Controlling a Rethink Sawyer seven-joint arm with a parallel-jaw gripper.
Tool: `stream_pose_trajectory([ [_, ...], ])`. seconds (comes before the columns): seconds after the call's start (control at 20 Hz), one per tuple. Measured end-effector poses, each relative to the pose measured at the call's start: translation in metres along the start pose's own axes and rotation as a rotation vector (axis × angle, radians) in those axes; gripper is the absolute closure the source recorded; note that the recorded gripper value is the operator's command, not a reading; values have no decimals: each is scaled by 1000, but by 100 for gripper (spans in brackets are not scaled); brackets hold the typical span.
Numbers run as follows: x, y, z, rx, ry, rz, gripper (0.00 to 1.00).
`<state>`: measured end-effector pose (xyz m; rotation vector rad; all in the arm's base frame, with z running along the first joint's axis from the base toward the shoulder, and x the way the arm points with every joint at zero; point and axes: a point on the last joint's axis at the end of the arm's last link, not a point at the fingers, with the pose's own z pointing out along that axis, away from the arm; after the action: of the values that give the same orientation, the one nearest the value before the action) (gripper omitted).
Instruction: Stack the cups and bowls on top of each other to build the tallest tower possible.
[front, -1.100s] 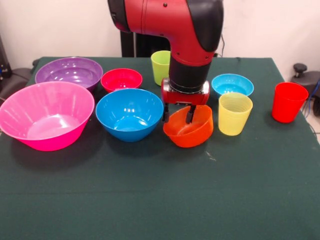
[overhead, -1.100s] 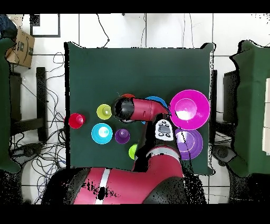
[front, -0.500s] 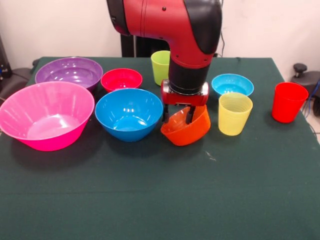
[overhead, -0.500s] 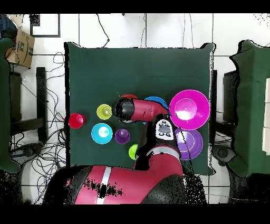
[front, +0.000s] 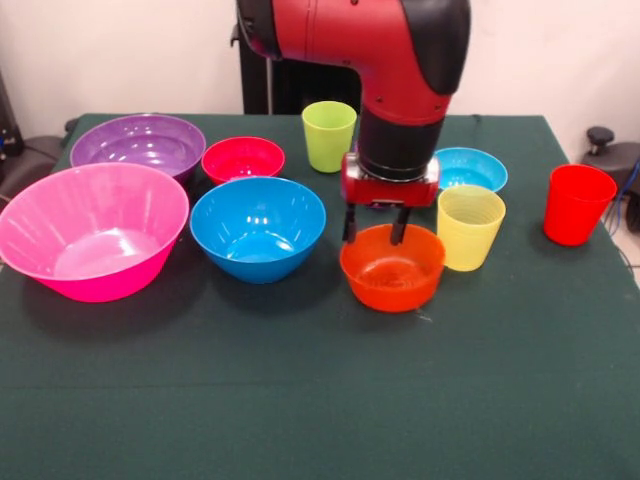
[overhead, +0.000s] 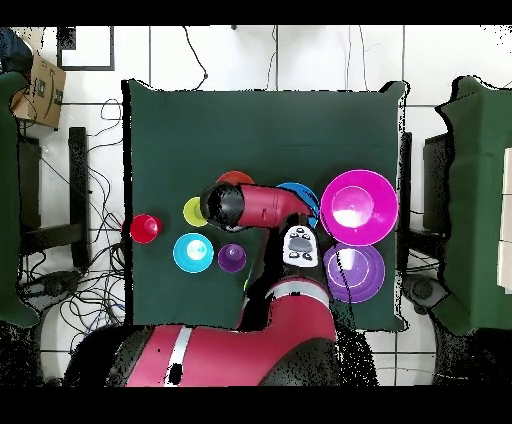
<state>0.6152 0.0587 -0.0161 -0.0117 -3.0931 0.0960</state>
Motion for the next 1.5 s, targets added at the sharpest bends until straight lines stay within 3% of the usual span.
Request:
stream_pose_trajectory([
  [0.5, -13, 17, -27, -3, -47, -11, 0],
  [1.0, -16, 26, -35, -4, -61, -9, 0],
  [1.5, -13, 60, -35, -20, -57, 11, 0],
])
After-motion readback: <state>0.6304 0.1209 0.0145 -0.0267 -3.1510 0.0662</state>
